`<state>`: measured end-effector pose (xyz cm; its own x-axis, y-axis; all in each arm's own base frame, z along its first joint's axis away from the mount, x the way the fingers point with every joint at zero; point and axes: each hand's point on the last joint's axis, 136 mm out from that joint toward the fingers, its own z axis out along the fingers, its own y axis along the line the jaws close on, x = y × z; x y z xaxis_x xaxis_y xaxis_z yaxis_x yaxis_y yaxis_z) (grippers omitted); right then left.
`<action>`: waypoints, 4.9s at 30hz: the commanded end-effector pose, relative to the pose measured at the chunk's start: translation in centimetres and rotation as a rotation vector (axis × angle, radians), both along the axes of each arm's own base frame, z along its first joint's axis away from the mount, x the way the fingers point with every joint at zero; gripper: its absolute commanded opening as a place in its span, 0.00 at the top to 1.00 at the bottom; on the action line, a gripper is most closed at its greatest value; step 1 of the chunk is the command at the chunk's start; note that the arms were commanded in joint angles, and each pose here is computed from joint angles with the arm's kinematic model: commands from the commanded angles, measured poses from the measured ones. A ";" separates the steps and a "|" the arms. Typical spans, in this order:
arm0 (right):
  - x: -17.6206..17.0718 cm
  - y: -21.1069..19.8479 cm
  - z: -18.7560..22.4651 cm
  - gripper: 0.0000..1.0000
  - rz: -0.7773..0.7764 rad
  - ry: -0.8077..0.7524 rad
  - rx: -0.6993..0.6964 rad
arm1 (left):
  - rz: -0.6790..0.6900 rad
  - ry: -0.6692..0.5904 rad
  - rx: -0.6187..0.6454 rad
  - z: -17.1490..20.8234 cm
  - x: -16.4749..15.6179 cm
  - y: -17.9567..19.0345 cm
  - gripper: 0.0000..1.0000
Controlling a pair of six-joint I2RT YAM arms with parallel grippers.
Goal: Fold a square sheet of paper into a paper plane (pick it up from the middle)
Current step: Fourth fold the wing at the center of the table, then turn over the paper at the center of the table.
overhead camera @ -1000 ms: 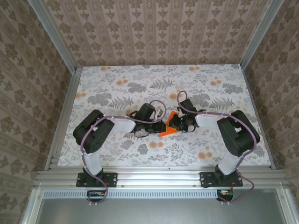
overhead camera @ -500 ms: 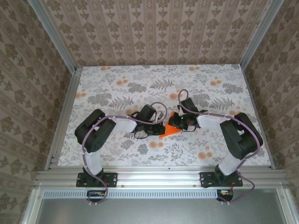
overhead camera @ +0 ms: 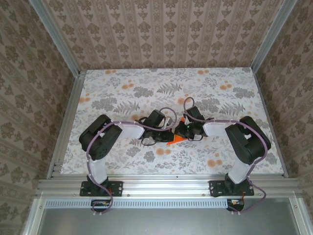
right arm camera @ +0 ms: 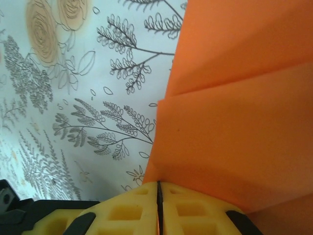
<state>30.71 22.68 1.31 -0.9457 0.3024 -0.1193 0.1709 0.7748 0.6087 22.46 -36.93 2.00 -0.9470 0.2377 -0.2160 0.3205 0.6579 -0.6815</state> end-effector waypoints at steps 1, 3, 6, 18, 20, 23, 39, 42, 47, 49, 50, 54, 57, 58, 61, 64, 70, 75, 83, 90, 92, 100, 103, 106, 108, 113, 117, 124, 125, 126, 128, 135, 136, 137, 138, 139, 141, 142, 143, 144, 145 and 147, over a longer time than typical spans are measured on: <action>-0.9 -1.1 -2.3 0.90 -0.029 0.052 -0.026 | 0.018 0.069 0.169 -4.2 -2.0 3.3 1.00; -0.5 -1.8 -2.5 0.90 -0.039 0.044 -0.025 | 0.016 0.078 0.179 -4.5 -2.2 3.7 1.00; 0.0 -3.1 -2.6 0.90 -0.048 0.036 -0.028 | 0.020 0.091 0.198 -5.0 -2.6 4.6 1.00; 3.2 -7.2 -2.4 0.89 -0.096 -0.011 0.010 | 0.007 0.120 0.236 -6.0 -3.9 6.3 1.00; 3.7 -8.1 -2.4 0.89 -0.120 -0.011 -0.002 | 0.004 0.119 0.238 -6.0 -4.0 6.4 1.00; 4.6 -9.4 -2.1 0.87 -0.151 -0.020 -0.011 | 0.003 0.119 0.237 -6.0 -4.0 6.4 1.00; 8.7 -13.0 3.6 0.87 -0.220 -0.150 -0.041 | -0.003 0.102 0.212 -5.2 -3.5 5.7 1.00; 7.4 -12.1 5.8 0.86 -0.192 -0.182 -0.018 | 0.002 0.095 0.201 -4.8 -3.1 5.2 1.00; 3.9 -8.1 5.5 0.86 -0.099 -0.144 0.023 | 0.004 0.083 0.187 -4.3 -2.7 4.7 1.00; 2.9 -6.5 4.8 0.86 -0.071 -0.118 0.047 | 0.005 0.081 0.184 -4.2 -2.6 4.5 1.00; 2.5 -5.7 4.3 0.86 -0.059 -0.106 0.058 | 0.007 0.082 0.184 -4.2 -2.6 4.5 1.00; 1.7 -3.3 2.7 0.87 -0.022 -0.061 0.116 | 0.008 0.079 0.179 -4.0 -2.5 4.4 1.00; 1.8 -2.6 1.5 0.87 -0.021 -0.030 0.150 | 0.010 0.077 0.168 -3.7 -2.4 4.2 1.00; 1.8 -2.6 1.1 0.87 -0.024 -0.021 0.149 | 0.007 0.072 0.158 -3.4 -2.3 4.0 1.00; 1.6 -3.1 -0.1 0.87 -0.043 0.008 0.112 | -0.001 0.052 0.098 -1.7 -1.6 2.9 0.98; 1.1 -3.9 -1.4 0.88 -0.063 0.060 0.060 | -0.003 0.020 0.002 1.0 -0.4 1.1 0.92; 0.4 -4.6 -2.3 0.88 -0.078 0.099 0.017 | 0.003 -0.038 -0.095 3.9 1.6 -1.2 0.84; 0.2 -4.8 -2.6 0.88 -0.086 0.113 0.011 | -0.023 -0.012 -0.107 3.1 2.0 -2.7 0.86; -0.1 -5.1 -3.2 0.88 -0.095 0.146 -0.016 | -0.054 0.052 -0.045 0.7 1.1 -2.9 0.93; -0.7 -6.5 -4.2 0.88 -0.118 0.201 -0.107 | -0.057 0.109 0.044 -1.4 -0.9 -0.6 0.95; -0.9 -6.9 -4.5 0.88 -0.124 0.213 -0.134 | -0.067 0.119 0.074 -1.8 -1.7 0.5 0.96; -0.9 -7.2 -5.2 0.89 -0.133 0.237 -0.156 | -0.082 0.119 0.136 -2.0 -3.3 3.5 0.98; -1.0 -7.3 -5.2 0.89 -0.132 0.242 -0.163 | -0.092 0.117 0.161 -2.1 -3.6 4.3 0.98; -1.0 -7.3 -5.2 0.89 -0.132 0.243 -0.170 | -0.091 0.111 0.202 -2.4 -3.8 5.5 0.98; -1.0 -7.4 -5.2 0.89 -0.132 0.244 -0.172 | -0.082 0.105 0.222 -2.5 -3.7 6.2 0.99; -1.0 -7.4 -5.4 0.89 -0.134 0.250 -0.178 | -0.062 0.112 0.247 -2.9 -3.9 7.5 0.99; -0.9 -7.4 -5.4 0.89 -0.136 0.250 -0.177 | -0.060 0.119 0.276 -3.5 -4.5 8.5 0.99; -1.1 -7.5 -5.5 0.89 -0.133 0.256 -0.182 | -0.043 0.095 0.313 -3.1 -4.4 9.8 0.99; -1.1 -7.5 -5.4 0.89 -0.132 0.253 -0.179 | -0.039 0.087 0.293 -2.5 -4.1 9.6 0.99; -1.0 -7.4 -5.3 0.88 -0.128 0.250 -0.175 | -0.035 0.074 0.269 -1.8 -3.8 9.2 0.99; -0.4 -6.6 -4.2 0.86 -0.105 0.212 -0.133 | -0.028 0.034 0.199 0.4 -2.7 8.1 0.96; 3.6 -3.1 6.0 0.67 -0.016 -0.064 0.075 | 0.036 -0.093 0.039 5.9 0.9 5.5 0.78; 3.7 -3.1 7.2 0.63 -0.012 -0.094 0.081 | 0.046 -0.104 0.041 6.0 1.2 5.5 0.76; 3.7 -3.2 8.4 0.60 -0.013 -0.122 0.081 | 0.054 -0.117 0.042 6.2 1.7 5.4 0.73; 3.6 -3.6 8.9 0.57 -0.022 -0.136 0.068 | 0.063 -0.128 0.045 6.3 2.0 5.3 0.71; 3.4 -4.2 9.3 0.54 -0.042 -0.151 0.040 | 0.073 -0.137 0.047 6.3 2.3 5.3 0.69; 2.9 -5.9 9.2 0.50 -0.097 -0.155 -0.030 | 0.085 -0.152 0.048 6.3 2.8 5.1 0.65; 2.5 -6.8 9.0 0.47 -0.130 -0.153 -0.062 | 0.091 -0.165 0.055 6.3 3.0 5.1 0.63; 2.3 -7.5 8.7 0.45 -0.162 -0.150 -0.080 | 0.096 -0.178 0.063 6.3 3.3 5.0 0.60; 2.3 -8.1 8.5 0.44 -0.191 -0.147 -0.085 | 0.099 -0.186 0.069 6.3 3.4 5.0 0.58; 2.2 -8.4 8.0 0.42 -0.214 -0.138 -0.086 | 0.106 -0.188 0.076 6.2 3.6 4.9 0.56; 2.2 -8.7 7.8 0.41 -0.241 -0.128 -0.084 | 0.114 -0.190 0.080 6.0 3.8 4.8 0.52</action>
<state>33.96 16.19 11.84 -0.8442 0.4379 -0.3091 0.1529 0.7494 0.6442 24.93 -31.46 7.36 -0.9259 0.1763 -0.3340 0.3492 0.7363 -0.5795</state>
